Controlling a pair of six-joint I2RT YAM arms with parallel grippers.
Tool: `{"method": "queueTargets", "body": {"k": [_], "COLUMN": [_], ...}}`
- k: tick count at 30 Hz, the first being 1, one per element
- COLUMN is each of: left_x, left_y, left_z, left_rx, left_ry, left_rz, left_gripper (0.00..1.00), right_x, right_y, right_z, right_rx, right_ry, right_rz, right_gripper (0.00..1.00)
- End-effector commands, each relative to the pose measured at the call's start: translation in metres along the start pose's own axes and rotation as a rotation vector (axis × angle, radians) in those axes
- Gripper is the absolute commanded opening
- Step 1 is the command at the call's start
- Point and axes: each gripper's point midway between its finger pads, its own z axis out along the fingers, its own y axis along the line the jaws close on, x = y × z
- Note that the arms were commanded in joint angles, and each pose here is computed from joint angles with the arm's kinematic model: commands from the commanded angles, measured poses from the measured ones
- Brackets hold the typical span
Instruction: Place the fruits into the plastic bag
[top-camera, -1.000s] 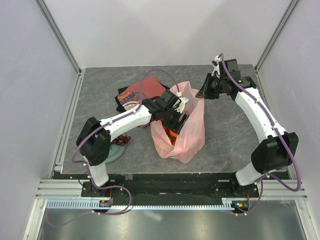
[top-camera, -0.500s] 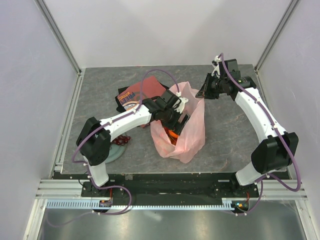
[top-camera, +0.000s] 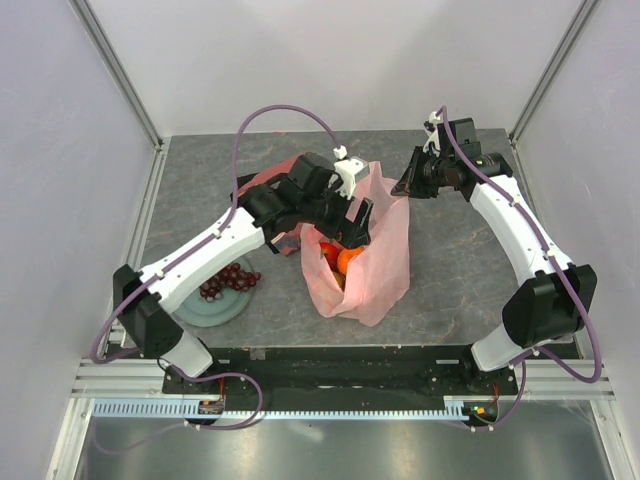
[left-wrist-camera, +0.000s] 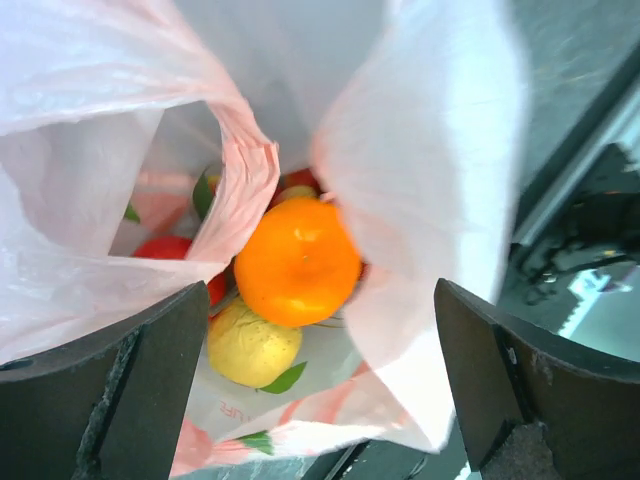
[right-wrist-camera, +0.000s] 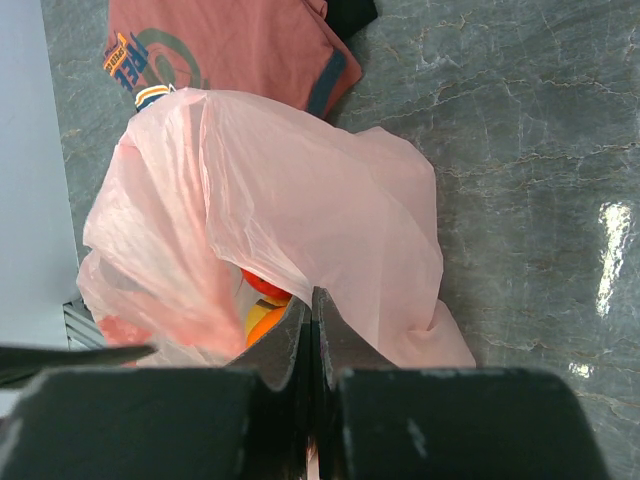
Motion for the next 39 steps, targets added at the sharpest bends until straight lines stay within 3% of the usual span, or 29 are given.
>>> {"method": "queueTargets", "body": {"k": [1,7,8,12,16,20,26,28,34,38,39], "left_x": [-0.025,-0.049,-0.060,-0.050,-0.010,0.049,0.146,0.175,0.205,0.209,0.210], "left_y": [-0.022,0.001,0.013,0.061,0.118,0.185,0.235,0.238,0.240,0.247,0.249], "left_z": [-0.043,-0.093,-0.112,-0.136,-0.144,-0.165,-0.180,-0.174,-0.161,-0.153,-0.151], "left_rx": [0.099,0.128,0.117,0.014,-0.205,-0.530,-0.749,-0.763,-0.708,-0.698,-0.693], "left_ry": [-0.086,-0.244,-0.317,-0.397,-0.344,-0.277,-0.163,-0.117,-0.132,-0.112,-0.099], "left_rz": [-0.003,-0.085,-0.101,-0.240,-0.445,-0.665,-0.904,-0.951,-1.024,-1.016,-1.009], "left_gripper": [0.99,0.99,0.99,0.99,0.99,0.99,0.99,0.99,0.98,0.84,0.76], "right_x": [-0.012,-0.010,-0.009,-0.009,-0.010,-0.010,-0.009,-0.008,-0.006,-0.006,-0.007], "right_y": [0.008,0.006,0.007,0.007,0.008,0.008,0.008,0.007,0.008,0.008,0.009], "right_z": [-0.006,-0.005,-0.006,-0.005,-0.006,-0.006,-0.006,-0.005,-0.004,-0.003,-0.003], "right_rx": [-0.016,-0.016,-0.017,-0.019,-0.022,-0.022,-0.027,-0.026,-0.032,-0.036,-0.037], "right_ry": [-0.038,-0.031,-0.030,-0.029,-0.033,-0.031,-0.029,-0.027,-0.024,-0.021,-0.023], "right_rz": [-0.011,-0.011,-0.011,-0.013,-0.017,-0.020,-0.021,-0.019,-0.019,-0.020,-0.019], "right_gripper": [0.04,0.04,0.03,0.04,0.03,0.03,0.03,0.04,0.03,0.04,0.03]}}
